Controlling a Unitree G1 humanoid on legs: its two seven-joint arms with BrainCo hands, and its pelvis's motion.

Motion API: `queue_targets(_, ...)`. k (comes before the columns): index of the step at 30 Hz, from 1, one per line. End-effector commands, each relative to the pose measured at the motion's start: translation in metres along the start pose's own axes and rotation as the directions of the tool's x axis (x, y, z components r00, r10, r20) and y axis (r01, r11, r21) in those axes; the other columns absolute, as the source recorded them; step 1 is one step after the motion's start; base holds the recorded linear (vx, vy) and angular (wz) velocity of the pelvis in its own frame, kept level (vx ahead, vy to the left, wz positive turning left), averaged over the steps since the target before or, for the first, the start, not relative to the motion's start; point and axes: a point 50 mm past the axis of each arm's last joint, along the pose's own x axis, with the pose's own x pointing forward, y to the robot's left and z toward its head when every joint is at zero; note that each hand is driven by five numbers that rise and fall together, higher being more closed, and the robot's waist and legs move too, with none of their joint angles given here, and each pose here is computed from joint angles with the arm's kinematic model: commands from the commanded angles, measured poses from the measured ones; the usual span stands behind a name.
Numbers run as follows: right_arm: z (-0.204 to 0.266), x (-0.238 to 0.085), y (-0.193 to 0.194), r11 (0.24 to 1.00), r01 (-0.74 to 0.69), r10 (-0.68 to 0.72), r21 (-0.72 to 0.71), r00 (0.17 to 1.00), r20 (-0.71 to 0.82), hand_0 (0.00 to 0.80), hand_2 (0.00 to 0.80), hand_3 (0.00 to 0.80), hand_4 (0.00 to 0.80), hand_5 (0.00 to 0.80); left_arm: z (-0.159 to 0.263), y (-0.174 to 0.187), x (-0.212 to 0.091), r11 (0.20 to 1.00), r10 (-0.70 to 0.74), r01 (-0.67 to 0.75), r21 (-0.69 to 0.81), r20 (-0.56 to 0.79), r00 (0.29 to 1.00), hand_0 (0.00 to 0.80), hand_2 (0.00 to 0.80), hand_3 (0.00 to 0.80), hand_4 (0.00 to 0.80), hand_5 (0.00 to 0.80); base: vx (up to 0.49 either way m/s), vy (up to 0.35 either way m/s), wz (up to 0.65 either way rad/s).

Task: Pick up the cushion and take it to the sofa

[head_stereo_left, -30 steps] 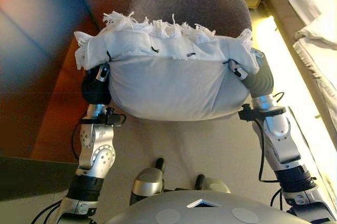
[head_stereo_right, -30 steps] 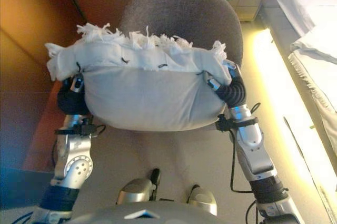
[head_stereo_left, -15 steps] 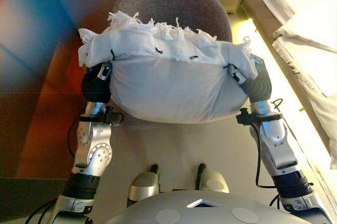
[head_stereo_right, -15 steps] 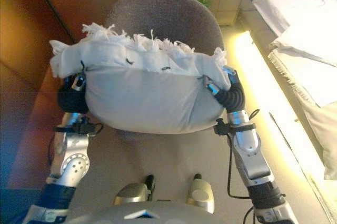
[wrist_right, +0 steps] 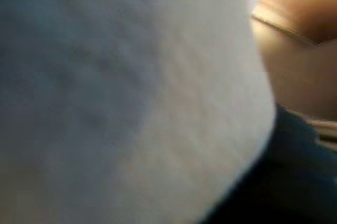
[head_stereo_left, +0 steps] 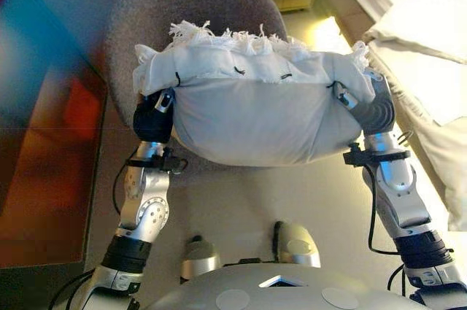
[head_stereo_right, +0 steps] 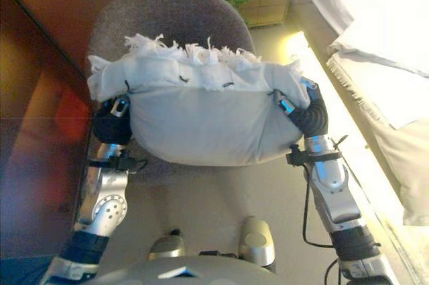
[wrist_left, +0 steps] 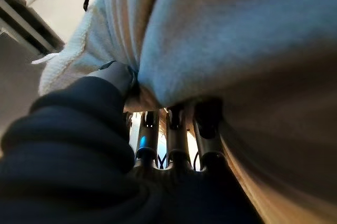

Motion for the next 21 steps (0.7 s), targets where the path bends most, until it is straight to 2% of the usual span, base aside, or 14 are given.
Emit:
queue_targets(1, 0.041, 0.013, 0.023, 0.995, -0.093, 0.076, 0.046, 0.958, 0.278, 0.800, 0.800, 0.800, 0.800, 0.800, 0.034, -0.032, 0.008, 0.980, -0.192, 0.198, -0.011, 0.203, 0.960, 0.800, 0.800, 0.800, 0.800, 0.800, 0.111, -0.165, 0.06)
queue_targets(5, 0.041, 0.019, 0.024, 0.996, -0.078, 0.060, 0.048, 0.953, 0.297, 0.800, 0.800, 0.800, 0.800, 0.800, 0.028, -0.039, 0.011, 0.976, -0.209, 0.216, -0.012, 0.204, 0.956, 0.800, 0.800, 0.800, 0.800, 0.800, 0.137, -0.059, 0.36)
queue_targets(12, 0.039, 0.020, 0.030, 0.995, -0.090, 0.078, 0.031, 0.958, 0.277, 0.800, 0.800, 0.800, 0.800, 0.800, 0.023, -0.043, 0.018, 0.980, -0.183, 0.194, -0.031, 0.220, 0.958, 0.800, 0.800, 0.800, 0.800, 0.800, 0.186, 0.107, 0.51)
queue_targets(17, 0.035, 0.018, 0.027, 0.995, -0.091, 0.080, 0.031, 0.963, 0.258, 0.800, 0.800, 0.800, 0.800, 0.800, 0.020, -0.035, 0.015, 0.986, -0.159, 0.167, -0.027, 0.201, 0.967, 0.800, 0.800, 0.800, 0.800, 0.800, 0.166, 0.116, 0.04)
queue_targets(21, 0.036, 0.032, 0.024, 0.997, -0.055, 0.039, 0.053, 0.964, 0.265, 0.800, 0.800, 0.800, 0.800, 0.800, 0.017, -0.036, 0.022, 0.990, -0.144, 0.142, 0.025, 0.159, 0.977, 0.800, 0.800, 0.800, 0.800, 0.800, 0.135, 0.158, -0.18)
